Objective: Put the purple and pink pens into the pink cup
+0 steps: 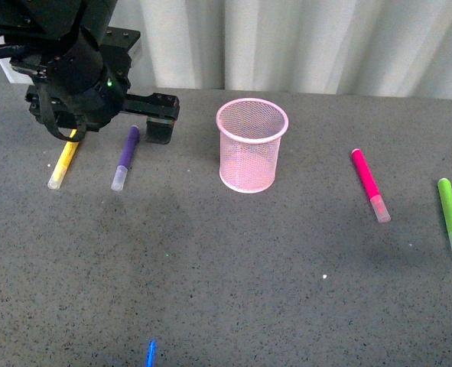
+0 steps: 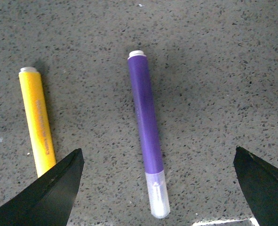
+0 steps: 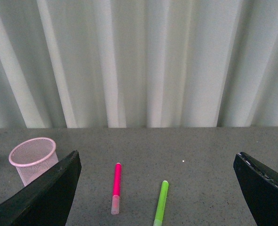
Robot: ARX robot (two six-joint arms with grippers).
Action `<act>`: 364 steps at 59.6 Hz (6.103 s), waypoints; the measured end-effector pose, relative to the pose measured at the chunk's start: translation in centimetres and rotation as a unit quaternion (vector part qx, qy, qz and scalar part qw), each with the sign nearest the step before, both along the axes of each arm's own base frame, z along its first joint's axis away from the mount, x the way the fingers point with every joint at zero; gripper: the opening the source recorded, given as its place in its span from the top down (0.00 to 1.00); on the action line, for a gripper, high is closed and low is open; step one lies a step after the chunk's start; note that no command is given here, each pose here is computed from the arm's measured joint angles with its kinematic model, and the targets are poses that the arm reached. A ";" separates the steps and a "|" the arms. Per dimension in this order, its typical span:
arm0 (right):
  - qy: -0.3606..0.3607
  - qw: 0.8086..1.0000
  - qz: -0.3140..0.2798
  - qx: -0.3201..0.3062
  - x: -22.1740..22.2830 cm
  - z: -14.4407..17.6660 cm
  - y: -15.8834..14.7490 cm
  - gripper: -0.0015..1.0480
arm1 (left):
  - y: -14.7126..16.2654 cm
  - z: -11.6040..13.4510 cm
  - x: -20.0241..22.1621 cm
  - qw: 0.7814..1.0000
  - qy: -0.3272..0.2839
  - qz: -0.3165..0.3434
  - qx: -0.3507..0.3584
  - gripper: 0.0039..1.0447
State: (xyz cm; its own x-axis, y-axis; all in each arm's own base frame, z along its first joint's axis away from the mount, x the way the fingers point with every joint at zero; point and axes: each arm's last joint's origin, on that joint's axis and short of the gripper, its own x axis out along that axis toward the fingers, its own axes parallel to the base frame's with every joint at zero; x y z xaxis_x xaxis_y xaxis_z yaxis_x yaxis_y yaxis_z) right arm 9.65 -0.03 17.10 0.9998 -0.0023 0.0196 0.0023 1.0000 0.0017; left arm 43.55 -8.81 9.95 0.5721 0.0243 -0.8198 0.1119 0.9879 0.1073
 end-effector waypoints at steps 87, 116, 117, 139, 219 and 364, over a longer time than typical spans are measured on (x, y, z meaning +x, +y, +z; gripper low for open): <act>0.000 1.000 0.000 0.000 0.0 0.0 0.0 0.07 | -2.1 -4.2 3.8 0.998 0.029 -0.034 0.045 0.80; 0.000 1.000 0.000 0.000 0.0 0.0 0.0 0.07 | -1.1 -3.7 3.3 0.998 -0.006 -0.030 0.056 0.89; 0.000 1.000 0.000 0.000 0.0 0.0 0.0 0.07 | -1.2 -3.7 3.3 0.998 -0.010 -0.030 0.054 0.89; 0.000 1.000 0.000 0.000 0.0 0.0 0.0 0.07 | -0.5 1.4 3.4 0.983 -0.178 0.031 -0.040 0.89; 0.000 1.000 0.000 0.000 0.0 0.0 0.0 0.07 | -6.0 3.3 -8.6 0.808 -0.472 0.072 -0.344 0.89; 0.000 1.000 0.000 0.000 0.0 0.0 0.0 0.07 | -9.8 -2.2 -4.8 0.847 -0.415 0.040 -0.331 0.06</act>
